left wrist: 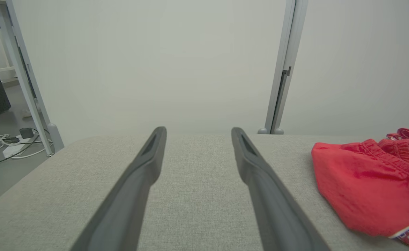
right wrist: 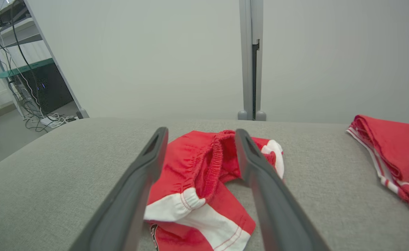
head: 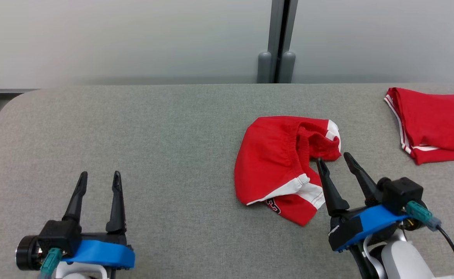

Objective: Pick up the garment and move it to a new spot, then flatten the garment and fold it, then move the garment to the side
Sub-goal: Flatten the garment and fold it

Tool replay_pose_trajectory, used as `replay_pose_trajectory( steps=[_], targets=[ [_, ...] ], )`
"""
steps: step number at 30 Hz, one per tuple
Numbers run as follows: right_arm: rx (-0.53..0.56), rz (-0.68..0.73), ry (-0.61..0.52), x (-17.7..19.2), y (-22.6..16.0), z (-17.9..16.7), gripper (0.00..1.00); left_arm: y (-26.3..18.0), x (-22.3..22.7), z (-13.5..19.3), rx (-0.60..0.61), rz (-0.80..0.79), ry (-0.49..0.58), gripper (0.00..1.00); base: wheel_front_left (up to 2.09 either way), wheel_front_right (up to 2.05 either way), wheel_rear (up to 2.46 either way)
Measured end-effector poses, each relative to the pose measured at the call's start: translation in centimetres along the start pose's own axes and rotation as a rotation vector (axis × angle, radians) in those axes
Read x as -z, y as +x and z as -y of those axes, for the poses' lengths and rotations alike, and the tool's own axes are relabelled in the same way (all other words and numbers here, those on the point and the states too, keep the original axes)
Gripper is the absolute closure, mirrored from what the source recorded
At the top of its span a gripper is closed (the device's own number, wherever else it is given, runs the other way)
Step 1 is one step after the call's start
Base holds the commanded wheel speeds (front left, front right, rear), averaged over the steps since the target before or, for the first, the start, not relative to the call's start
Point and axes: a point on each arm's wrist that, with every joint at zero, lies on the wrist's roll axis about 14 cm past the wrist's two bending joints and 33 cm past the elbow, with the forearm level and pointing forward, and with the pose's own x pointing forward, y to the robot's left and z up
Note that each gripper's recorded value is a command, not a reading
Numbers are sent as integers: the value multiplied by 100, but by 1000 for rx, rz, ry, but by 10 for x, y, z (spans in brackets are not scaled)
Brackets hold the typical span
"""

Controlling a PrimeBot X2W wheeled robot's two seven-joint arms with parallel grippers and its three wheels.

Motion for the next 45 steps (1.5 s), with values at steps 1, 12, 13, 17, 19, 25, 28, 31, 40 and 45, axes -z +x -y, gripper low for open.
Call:
replay_pose_trajectory(
  steps=[1,12,13,17,19,25,28,31,40,45],
  targets=[
    [-7,-12,2,3,4,-2,0,1,0,1,2,2,-3,0,0,0,0],
    [-19,-214,55,78,20,-5,0,7,3,-7,-19,-6,1,0,0,0,0],
    [-11,-228,76,84,18,-5,0,7,4,-8,-21,-9,1,0,0,0,0],
    [8,-258,168,101,15,-6,0,8,7,-11,-30,-16,3,0,0,0,0],
    [-6,-265,168,104,18,-11,0,10,6,-11,-33,-14,2,0,0,0,0],
    [-34,-277,193,111,25,-23,100,13,6,-10,-26,-13,6,0,0,0,0],
    [-27,-251,195,105,31,-20,100,15,4,-12,-30,-4,6,0,0,0,0],
    [5,-237,175,101,32,-8,100,15,3,-11,-30,-1,6,0,0,0,0],
    [91,-64,-14,41,43,43,100,12,2,-8,-26,2,-4,0,0,0,0],
    [21,10,-82,10,62,24,100,10,2,-6,-22,0,-7,0,0,0,0]
  ],
)
